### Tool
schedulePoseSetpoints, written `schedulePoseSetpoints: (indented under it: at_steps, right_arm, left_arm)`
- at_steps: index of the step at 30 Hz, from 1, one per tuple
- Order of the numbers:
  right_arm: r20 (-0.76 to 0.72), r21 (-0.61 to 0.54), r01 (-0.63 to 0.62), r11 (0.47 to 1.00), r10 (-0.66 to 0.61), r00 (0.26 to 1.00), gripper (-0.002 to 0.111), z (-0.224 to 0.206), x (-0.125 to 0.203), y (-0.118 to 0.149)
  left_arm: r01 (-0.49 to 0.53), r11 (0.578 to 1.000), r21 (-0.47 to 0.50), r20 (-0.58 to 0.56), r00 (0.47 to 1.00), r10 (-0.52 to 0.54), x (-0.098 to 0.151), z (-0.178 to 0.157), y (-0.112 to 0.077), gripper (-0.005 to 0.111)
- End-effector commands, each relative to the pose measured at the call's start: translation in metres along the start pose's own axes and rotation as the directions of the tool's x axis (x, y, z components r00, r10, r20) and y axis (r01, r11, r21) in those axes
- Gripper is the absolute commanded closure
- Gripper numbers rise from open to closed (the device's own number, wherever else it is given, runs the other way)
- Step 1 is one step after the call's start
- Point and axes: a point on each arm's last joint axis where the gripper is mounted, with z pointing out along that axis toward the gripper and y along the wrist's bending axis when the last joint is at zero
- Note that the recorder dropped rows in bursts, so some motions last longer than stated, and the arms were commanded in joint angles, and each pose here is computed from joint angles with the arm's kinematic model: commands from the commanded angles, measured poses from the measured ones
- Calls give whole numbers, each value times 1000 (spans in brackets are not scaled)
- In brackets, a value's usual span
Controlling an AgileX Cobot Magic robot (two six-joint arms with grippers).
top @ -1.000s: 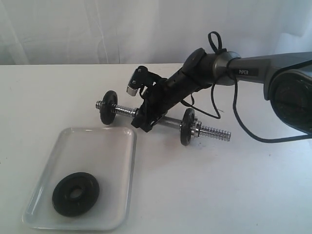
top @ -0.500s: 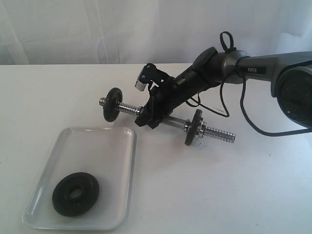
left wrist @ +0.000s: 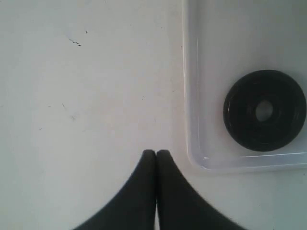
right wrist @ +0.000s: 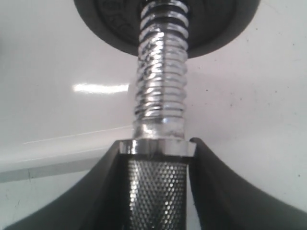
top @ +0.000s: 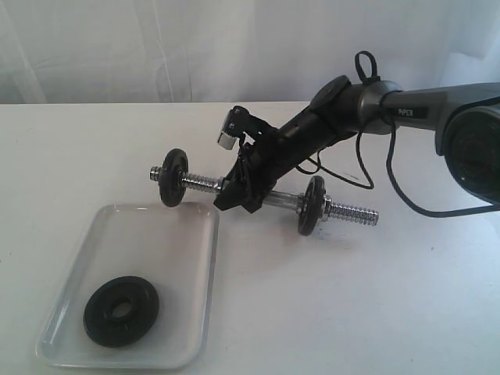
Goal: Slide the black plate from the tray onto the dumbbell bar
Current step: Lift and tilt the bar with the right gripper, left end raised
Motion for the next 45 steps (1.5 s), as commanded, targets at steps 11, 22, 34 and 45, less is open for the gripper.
schedulePoseSetpoints:
  at_steps: [11, 22, 34, 45]
  right_arm:
    - [243, -88, 10, 996, 12, 970, 108, -59, -15, -1]
    - [260, -55, 55, 997, -39, 965, 108, -66, -10, -7]
    - [260, -51, 46, 998, -32, 965, 108, -68, -8, -8]
    - [156, -58, 92, 994, -82, 984, 108, -71, -3, -5]
  left_arm:
    - [3, 1000, 7, -12, 1000, -3, 1, -1, 0, 107]
    - [1, 1000, 7, -12, 1000, -1, 1, -1, 0, 107]
    - [8, 1000, 18, -8, 1000, -7, 1, -1, -1, 107]
    - [4, 991, 133, 42, 999, -10, -4, -2, -12, 107]
